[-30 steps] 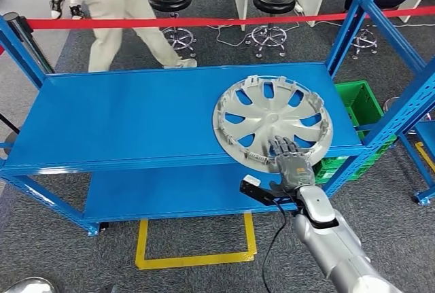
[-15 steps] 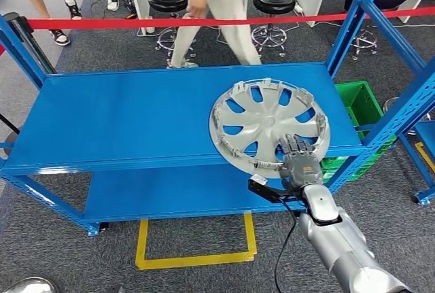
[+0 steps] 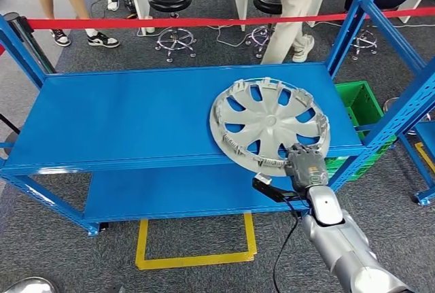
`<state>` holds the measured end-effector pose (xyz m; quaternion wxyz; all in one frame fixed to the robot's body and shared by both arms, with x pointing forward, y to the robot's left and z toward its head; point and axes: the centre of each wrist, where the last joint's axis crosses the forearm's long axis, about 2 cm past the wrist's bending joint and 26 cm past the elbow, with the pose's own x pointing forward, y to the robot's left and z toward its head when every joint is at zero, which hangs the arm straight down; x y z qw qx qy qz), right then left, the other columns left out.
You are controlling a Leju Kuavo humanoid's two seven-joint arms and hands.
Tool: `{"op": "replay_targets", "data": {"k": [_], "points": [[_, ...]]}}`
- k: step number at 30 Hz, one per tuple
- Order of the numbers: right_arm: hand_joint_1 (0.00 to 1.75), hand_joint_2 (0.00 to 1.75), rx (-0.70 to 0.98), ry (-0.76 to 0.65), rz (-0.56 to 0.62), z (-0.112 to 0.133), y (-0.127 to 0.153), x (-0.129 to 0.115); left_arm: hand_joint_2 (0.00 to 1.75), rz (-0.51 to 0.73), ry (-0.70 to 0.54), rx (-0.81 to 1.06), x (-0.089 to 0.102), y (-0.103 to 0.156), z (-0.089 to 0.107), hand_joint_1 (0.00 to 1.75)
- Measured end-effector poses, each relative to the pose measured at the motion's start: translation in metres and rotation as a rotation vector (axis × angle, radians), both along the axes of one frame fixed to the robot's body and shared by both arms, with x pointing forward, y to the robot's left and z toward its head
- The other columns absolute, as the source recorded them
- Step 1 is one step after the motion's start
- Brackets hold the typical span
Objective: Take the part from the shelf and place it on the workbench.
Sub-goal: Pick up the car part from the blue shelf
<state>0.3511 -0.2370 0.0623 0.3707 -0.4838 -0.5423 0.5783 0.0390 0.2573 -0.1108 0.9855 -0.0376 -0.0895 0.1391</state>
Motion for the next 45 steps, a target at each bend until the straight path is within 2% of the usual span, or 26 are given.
{"op": "replay_targets", "data": {"k": [9, 17, 22, 26, 32, 39, 45], "points": [[1.75, 1.75, 0.048, -0.04, -0.005, -0.001, -0.006, -0.003, 0.0, -0.002, -0.017, -0.005, 0.0, 0.0, 0.0, 0.0], [1.75, 1.75, 0.116, -0.072, -0.02, -0.005, -0.007, -0.017, 0.0, 0.009, -0.114, 0.043, -0.002, 0.001, 0.0, 0.0], [1.75, 1.75, 0.125, -0.077, -0.024, -0.005, -0.008, -0.019, 0.0, 0.014, -0.121, 0.05, -0.003, 0.002, 0.0, 0.0], [1.75, 1.75, 0.149, -0.107, -0.032, -0.004, -0.01, -0.028, 1.75, 0.013, -0.142, 0.084, -0.004, 0.004, -0.001, 0.0], [1.75, 1.75, 0.215, -0.115, -0.024, 0.003, -0.008, -0.041, 1.75, -0.024, -0.17, 0.104, -0.004, 0.006, -0.001, 0.0], [1.75, 1.75, 0.44, -0.062, 0.016, 0.023, -0.004, -0.04, 1.75, -0.002, -0.168, 0.104, -0.005, 0.007, -0.001, 0.0], [1.75, 1.75, 0.831, 0.057, 0.13, 0.047, 0.004, -0.038, 1.75, 0.05, -0.184, 0.101, -0.006, 0.007, -0.001, 0.0]]}}
